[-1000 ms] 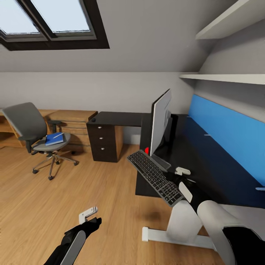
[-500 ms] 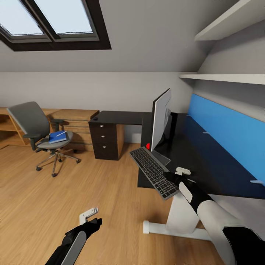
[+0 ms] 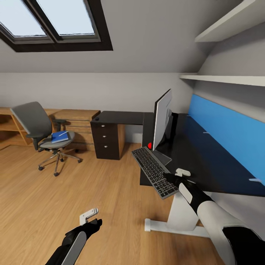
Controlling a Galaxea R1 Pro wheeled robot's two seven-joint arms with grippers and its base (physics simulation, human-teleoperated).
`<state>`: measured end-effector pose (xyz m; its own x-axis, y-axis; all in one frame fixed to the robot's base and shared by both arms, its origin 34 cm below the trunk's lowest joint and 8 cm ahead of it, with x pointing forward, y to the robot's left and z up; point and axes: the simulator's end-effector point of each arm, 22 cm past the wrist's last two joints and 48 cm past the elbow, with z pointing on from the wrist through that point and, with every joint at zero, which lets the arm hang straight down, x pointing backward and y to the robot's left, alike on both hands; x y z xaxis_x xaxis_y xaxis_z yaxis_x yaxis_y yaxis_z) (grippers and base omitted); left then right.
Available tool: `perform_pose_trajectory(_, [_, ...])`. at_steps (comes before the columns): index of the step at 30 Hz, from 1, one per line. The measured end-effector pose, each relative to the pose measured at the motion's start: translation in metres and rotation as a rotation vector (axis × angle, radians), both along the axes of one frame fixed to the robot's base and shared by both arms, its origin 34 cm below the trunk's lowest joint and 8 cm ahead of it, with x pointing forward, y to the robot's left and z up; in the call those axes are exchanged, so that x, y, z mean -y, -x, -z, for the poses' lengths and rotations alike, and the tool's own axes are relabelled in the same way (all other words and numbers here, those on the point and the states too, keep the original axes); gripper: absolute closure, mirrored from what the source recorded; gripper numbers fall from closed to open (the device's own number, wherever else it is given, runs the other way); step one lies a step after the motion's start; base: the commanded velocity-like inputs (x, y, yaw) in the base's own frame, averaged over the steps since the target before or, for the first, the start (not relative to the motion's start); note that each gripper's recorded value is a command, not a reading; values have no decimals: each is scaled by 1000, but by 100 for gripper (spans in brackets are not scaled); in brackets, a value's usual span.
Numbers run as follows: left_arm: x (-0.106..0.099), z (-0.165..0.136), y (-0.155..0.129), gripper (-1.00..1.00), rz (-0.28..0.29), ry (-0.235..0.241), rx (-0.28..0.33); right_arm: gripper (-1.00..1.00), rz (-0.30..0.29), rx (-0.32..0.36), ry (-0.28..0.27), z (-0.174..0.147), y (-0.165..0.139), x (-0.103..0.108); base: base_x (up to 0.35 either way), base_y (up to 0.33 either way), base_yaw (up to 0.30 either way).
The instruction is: In the bedroom, organize the workspace by keeping the computer under the desk, ensuring the monitor is on the desk, placing the keyboard on the desk next to the monitor, placing the mouse on the desk next to the keyboard, moving the folder from the swivel chair onto the desk next to the mouse, stacking the notebook on top of the folder with the pen on top of the notebook, and positioning the swivel chair next to the desk.
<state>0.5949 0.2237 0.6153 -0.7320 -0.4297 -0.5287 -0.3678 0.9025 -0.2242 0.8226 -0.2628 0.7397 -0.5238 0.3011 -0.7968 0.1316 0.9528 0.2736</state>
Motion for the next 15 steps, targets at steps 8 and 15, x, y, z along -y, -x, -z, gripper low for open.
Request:
perform_pose_trajectory(8, [0, -13, 0, -100, 0, -1, -3, -100, 4, -33, 1, 0, 7, 2, 0, 0, 0])
perform_pose_trajectory(15, [0, -22, 1, -100, 1, -1, -8, -100, 10, -49, -3, -5, 10, 4, 0, 0, 0])
